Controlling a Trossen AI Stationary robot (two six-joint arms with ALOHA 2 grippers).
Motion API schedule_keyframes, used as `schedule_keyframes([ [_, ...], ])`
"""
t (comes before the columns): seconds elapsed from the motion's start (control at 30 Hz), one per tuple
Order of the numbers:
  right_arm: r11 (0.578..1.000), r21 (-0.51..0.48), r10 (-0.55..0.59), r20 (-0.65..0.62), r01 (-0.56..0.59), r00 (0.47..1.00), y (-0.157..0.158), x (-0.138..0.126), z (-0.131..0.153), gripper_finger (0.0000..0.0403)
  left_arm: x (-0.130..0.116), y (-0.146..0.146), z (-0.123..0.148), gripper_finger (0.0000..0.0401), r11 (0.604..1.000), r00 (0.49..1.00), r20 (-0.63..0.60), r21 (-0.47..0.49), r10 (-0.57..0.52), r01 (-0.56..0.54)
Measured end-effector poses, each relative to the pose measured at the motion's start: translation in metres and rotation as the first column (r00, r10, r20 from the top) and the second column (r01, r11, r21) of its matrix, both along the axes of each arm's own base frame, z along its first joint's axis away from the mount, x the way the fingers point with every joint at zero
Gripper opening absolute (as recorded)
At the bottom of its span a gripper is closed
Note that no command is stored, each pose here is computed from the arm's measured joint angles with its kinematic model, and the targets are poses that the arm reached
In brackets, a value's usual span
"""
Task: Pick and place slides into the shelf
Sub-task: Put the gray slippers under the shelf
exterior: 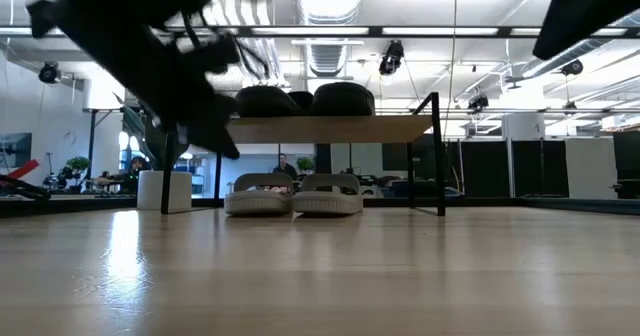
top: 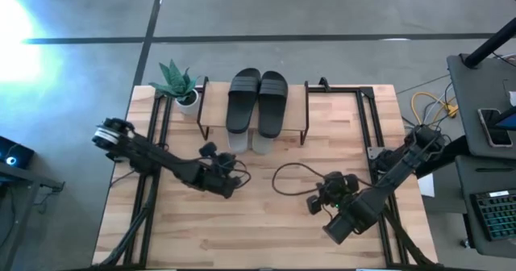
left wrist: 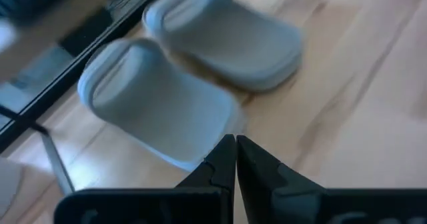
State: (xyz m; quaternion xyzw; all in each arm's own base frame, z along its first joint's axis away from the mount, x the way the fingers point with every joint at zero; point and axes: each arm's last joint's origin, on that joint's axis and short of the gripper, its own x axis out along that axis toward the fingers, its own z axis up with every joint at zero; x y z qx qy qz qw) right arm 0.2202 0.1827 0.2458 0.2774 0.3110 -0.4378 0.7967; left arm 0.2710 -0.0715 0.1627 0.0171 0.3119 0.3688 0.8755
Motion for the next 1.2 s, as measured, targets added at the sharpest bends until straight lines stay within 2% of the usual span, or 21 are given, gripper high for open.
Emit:
schedule_keyframes([
  [0.13, 0.998, 0.004, -0.063, 0.009, 0.063, 0.998, -0.003, -0.003, -0.003, 0.0009, 0.009, 0.011, -0.017, 0.0000, 0.999, 0.997, -0.065, 0.018, 0.044, -0.043],
  [0.3, 0.993, 0.022, -0.118, 0.024, 0.117, 0.993, -0.005, -0.005, -0.008, 0.0009, 0.022, 0.030, -0.022, 0.0000, 0.997, 0.988, -0.139, 0.061, 0.063, -0.055],
  [0.47, 0.989, 0.030, -0.146, 0.008, 0.146, 0.989, -0.008, -0.007, -0.014, 0.0009, 0.030, 0.050, -0.029, 0.0000, 0.995, 0.981, -0.170, -0.009, 0.096, -0.099],
  [0.6, 0.987, 0.042, -0.152, -0.013, 0.152, 0.988, -0.008, -0.008, -0.016, 0.0009, 0.033, 0.062, -0.035, 0.0000, 0.993, 0.974, -0.194, -0.018, 0.113, -0.118],
  [0.77, 0.987, 0.041, -0.152, -0.018, 0.152, 0.988, -0.009, -0.008, -0.018, 0.0009, 0.034, 0.064, -0.037, 0.0000, 0.997, 0.969, -0.236, -0.026, 0.065, -0.074],
  [1.2, 0.988, 0.031, -0.153, -0.031, 0.154, 0.988, -0.010, -0.010, -0.023, 0.0009, 0.031, 0.066, -0.037, 0.0000, 0.996, 0.963, -0.260, -0.024, 0.076, -0.086],
])
